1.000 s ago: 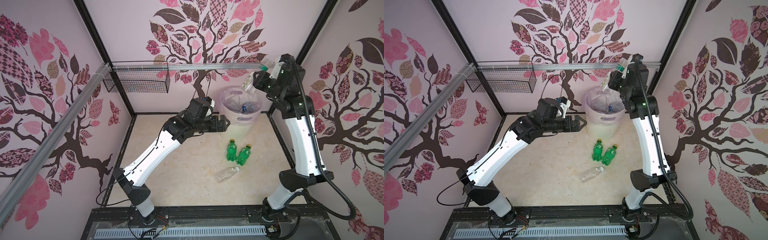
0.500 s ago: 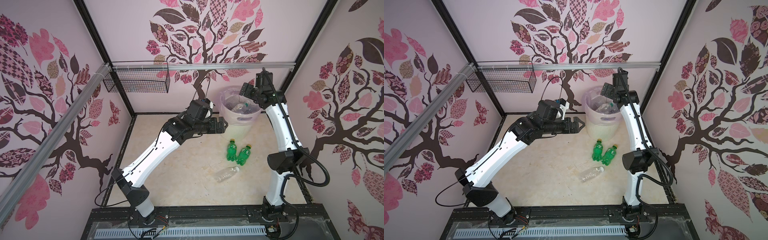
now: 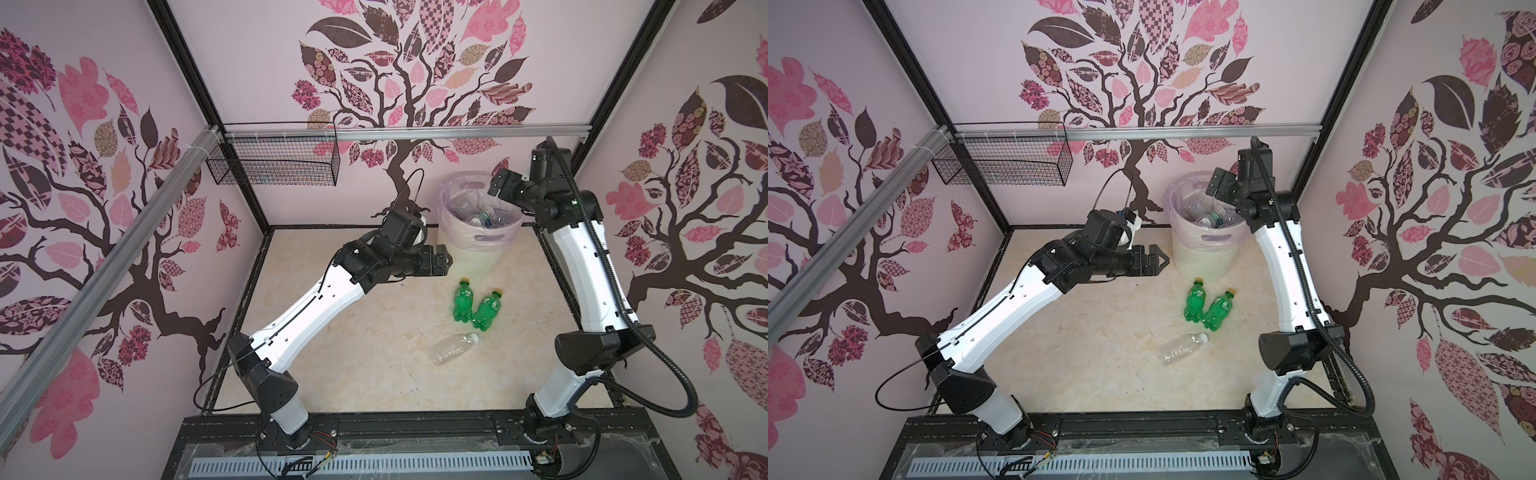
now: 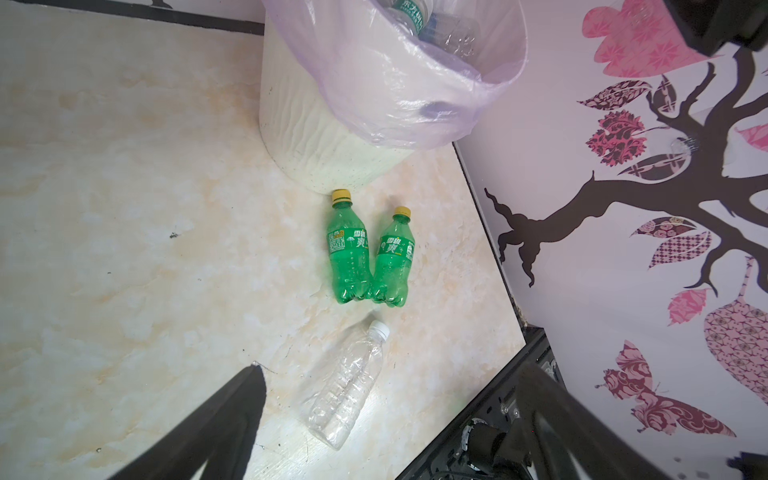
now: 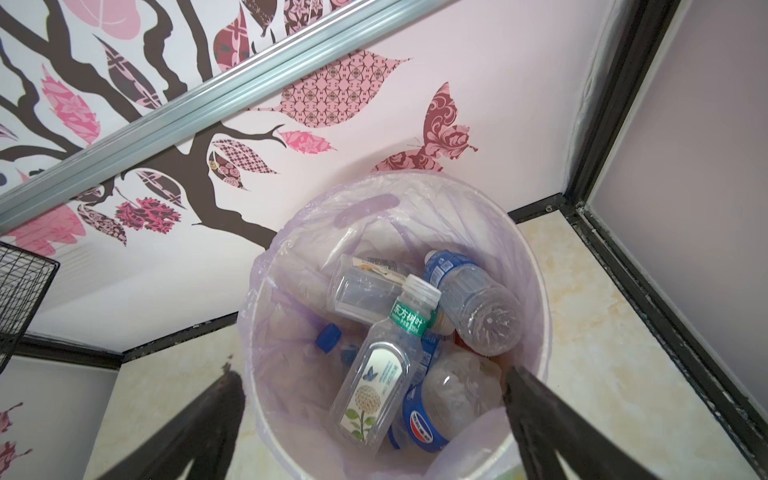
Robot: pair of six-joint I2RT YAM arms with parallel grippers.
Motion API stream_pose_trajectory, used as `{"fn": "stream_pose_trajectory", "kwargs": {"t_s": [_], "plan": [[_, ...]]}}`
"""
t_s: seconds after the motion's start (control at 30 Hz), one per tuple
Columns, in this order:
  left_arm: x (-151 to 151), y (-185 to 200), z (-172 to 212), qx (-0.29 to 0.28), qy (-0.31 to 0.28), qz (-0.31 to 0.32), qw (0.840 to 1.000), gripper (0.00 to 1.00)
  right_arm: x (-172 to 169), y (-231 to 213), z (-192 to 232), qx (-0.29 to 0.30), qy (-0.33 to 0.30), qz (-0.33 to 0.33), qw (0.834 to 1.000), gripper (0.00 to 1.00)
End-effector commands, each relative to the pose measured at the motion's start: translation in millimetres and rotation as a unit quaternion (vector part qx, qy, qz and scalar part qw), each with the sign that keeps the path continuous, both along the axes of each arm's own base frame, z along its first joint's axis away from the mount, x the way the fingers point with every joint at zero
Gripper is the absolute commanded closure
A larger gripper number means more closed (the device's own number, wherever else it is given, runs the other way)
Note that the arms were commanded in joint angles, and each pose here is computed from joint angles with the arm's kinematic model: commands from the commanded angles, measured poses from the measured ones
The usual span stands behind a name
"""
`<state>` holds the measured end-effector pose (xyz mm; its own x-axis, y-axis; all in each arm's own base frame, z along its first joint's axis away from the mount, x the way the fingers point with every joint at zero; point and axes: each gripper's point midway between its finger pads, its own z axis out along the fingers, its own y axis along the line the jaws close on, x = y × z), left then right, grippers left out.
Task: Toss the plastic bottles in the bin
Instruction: 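Open the right gripper above the bin to drop the tea bottle, then withdraw the right gripper from the bin while the left gripper lowers to the clear bottle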
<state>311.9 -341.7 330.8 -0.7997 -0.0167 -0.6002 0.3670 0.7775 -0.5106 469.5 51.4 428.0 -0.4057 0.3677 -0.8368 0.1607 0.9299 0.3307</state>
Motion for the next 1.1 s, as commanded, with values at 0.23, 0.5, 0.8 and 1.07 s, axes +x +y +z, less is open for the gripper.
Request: {"fn": "stream_pose_trajectory", "kwargs": {"t_s": [0.23, 0.5, 0.8, 1.07], "plan": [[-24.8, -19.9, -78.6, 0.034, 0.056, -0.093, 0.993, 0.03, -72.1, -5.6, -44.0, 0.011, 0.056, 0.011, 0.998, 0.0], [-63.1, -34.5, -150.6, 0.092, 0.103, -0.173, 0.975, 0.03, -120.5, -10.6, -111.1, 0.011, 0.127, 0.013, 0.992, 0.01], [-97.2, -44.4, -213.0, 0.149, 0.128, -0.222, 0.955, 0.03, -161.5, -17.2, -164.1, 0.02, 0.2, -0.001, 0.98, 0.0], [-117.5, -49.3, -246.9, 0.188, 0.135, -0.257, 0.938, 0.03, -172.6, -10.9, -188.8, 0.062, 0.228, 0.002, 0.972, 0.0]]}}
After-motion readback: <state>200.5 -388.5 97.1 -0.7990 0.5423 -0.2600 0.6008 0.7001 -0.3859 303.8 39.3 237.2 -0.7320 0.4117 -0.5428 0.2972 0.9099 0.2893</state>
